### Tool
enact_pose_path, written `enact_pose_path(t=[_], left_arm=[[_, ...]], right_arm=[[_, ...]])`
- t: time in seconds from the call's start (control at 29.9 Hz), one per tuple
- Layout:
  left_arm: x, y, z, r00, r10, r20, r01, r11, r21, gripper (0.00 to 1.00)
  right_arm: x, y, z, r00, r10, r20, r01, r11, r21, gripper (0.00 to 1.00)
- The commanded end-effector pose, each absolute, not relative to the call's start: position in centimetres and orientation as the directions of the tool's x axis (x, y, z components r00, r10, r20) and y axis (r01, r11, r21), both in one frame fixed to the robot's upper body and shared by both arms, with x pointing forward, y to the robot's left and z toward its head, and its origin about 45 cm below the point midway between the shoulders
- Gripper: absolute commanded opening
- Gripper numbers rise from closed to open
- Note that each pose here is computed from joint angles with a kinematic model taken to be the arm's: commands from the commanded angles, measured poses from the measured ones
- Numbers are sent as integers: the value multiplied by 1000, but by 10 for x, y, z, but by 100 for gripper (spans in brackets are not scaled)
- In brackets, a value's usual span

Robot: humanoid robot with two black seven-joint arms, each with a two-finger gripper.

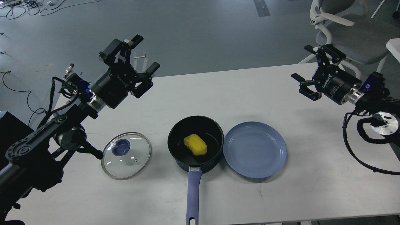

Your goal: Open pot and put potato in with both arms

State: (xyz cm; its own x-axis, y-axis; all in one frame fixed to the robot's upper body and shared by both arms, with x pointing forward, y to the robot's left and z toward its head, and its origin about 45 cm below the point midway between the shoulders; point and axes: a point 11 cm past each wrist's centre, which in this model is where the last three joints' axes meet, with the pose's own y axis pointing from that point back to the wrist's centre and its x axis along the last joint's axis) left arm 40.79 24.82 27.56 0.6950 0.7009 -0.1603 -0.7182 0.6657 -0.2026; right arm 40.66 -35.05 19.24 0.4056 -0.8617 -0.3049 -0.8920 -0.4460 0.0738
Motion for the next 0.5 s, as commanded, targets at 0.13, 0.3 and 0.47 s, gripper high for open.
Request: enact_pose_path(t=[0.13, 0.3, 0.47], left_arm=[[409, 257, 257, 650, 733, -202, -760, 627, -171, 97], [407, 259, 251, 645, 735, -211, -764, 625, -159, 97], [406, 261, 251, 647, 734, -206, -763, 628, -156, 97]], right_arm=[[398, -355, 176, 377, -869, -321, -898, -428, 103, 100], [399, -342, 169, 383, -858, -343, -893, -439, 101, 100], [397, -334, 163, 388, -850, -356, -887, -450, 107, 100]])
